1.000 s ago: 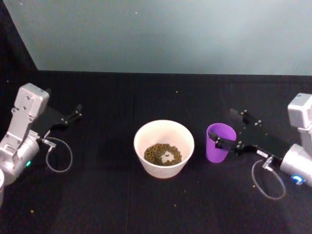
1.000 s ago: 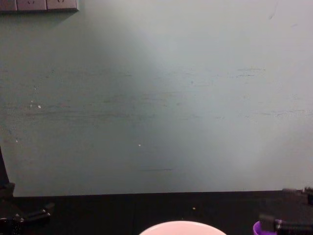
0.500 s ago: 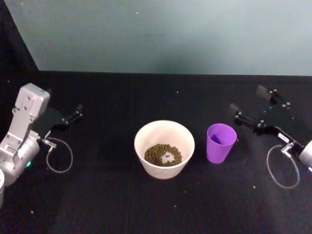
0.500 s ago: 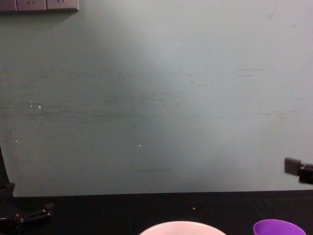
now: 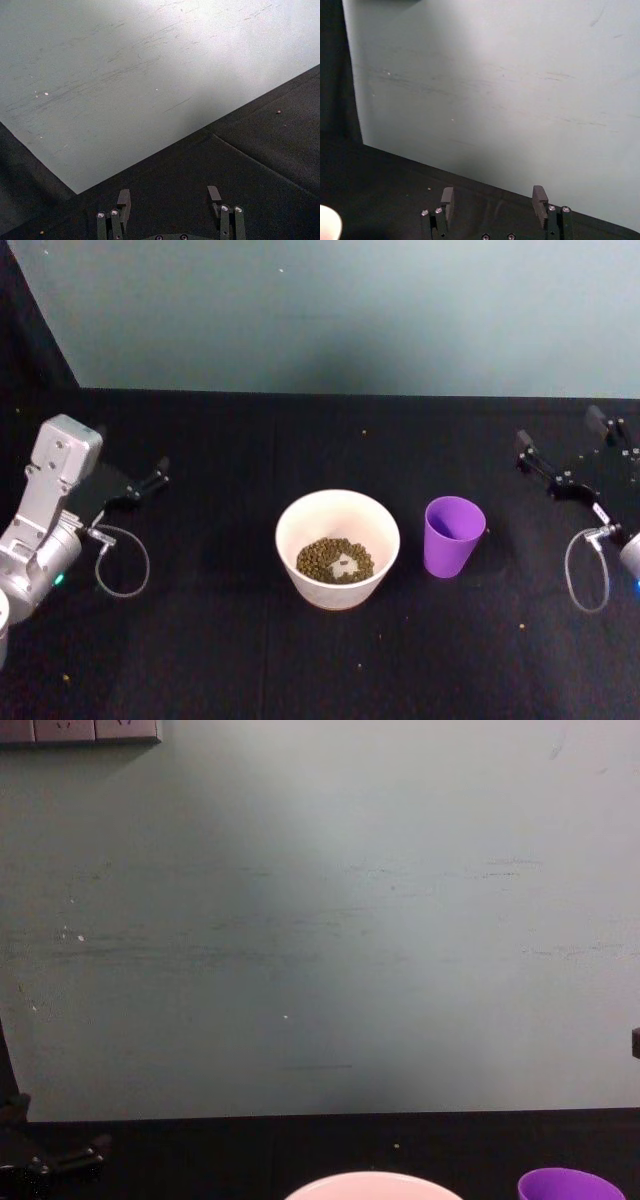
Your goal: Pick up the cup and pour the mung beans from the cup into the bowl.
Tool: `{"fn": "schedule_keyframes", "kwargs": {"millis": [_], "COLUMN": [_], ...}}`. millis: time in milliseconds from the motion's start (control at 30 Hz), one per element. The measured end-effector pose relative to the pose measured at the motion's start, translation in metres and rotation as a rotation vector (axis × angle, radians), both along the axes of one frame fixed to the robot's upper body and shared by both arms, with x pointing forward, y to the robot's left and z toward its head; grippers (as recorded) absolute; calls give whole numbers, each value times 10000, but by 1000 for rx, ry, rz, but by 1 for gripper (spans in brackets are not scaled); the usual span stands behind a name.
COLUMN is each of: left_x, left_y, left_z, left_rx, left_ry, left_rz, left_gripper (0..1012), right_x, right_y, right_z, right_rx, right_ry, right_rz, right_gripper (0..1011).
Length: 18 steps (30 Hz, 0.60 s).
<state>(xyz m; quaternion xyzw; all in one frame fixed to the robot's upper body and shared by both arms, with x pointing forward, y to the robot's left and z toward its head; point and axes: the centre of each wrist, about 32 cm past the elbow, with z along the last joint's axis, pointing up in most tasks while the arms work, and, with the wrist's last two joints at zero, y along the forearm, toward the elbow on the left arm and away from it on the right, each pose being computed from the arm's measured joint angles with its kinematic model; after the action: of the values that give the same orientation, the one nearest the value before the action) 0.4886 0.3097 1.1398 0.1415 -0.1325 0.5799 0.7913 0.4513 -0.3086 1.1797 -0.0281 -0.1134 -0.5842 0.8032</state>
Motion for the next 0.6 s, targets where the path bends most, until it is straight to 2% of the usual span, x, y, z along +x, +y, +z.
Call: {"fn": "schedule_keyframes", "kwargs": {"millis": [200,600], "left_x": [0,0], "left_y": [0,0], "left_z": [0,0], "left_rx": [0,0], "left_ry": [0,0], "left_rz": [0,0], "left_gripper": [1000,1000], "right_x": [17,15], "right_y": [13,11], "right_z": [-69,-52], "right_rx": [-12,-11], "right_ry": [-4,-6], "right_rz": [-26,-24], "right_gripper": [1003,1002]}}
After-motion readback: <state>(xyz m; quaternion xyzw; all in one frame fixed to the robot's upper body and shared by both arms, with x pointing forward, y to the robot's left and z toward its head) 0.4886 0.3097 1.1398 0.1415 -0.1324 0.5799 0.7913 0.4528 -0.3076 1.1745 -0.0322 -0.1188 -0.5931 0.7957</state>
